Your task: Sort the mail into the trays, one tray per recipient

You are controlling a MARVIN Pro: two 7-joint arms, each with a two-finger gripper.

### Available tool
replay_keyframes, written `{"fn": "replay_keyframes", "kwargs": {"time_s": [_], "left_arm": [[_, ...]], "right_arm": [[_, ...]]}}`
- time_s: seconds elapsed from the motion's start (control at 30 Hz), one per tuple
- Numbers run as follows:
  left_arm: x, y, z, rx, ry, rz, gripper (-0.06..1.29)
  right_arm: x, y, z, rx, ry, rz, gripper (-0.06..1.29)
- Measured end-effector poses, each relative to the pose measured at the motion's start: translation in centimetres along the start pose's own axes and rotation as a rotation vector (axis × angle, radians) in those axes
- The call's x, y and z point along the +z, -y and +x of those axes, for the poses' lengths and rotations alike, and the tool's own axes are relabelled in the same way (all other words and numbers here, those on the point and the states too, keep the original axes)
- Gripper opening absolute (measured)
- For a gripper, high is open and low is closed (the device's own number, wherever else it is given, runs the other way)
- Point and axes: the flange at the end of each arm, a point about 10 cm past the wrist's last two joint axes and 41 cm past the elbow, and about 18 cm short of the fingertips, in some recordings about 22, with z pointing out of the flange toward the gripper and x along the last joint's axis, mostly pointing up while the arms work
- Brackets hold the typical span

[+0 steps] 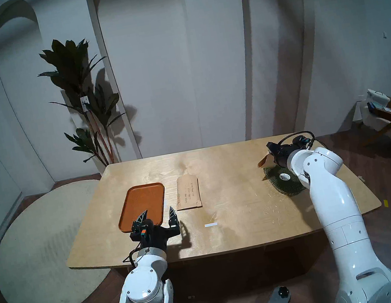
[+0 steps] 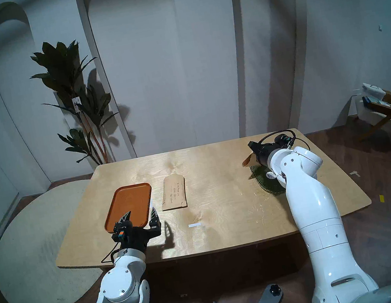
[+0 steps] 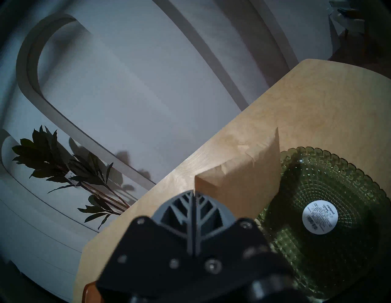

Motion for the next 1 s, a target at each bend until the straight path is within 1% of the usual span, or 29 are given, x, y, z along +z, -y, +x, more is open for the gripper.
{"fn": "replay_keyframes", "kwargs": {"time_s": [0.27,0.57,0.73,1.0], "left_arm": [[0.0,0.0,0.0,0.000,0.000,0.000,1.23],[0.0,0.0,0.0,0.000,0.000,0.000,1.23],[0.0,0.0,0.0,0.000,0.000,0.000,1.23],[0.0,0.0,0.0,0.000,0.000,0.000,1.23]], "right_arm": [[0.3,0.7,0.0,-0.005,0.007,0.019,-0.03],[0.7,2.5,0.4,-0.020,0.005,0.058,-0.03],[0.8,3.1,0.7,-0.021,0.003,0.072,-0.03],[1.1,2.4,0.5,-0.012,0.016,0.057,-0.03]]}}
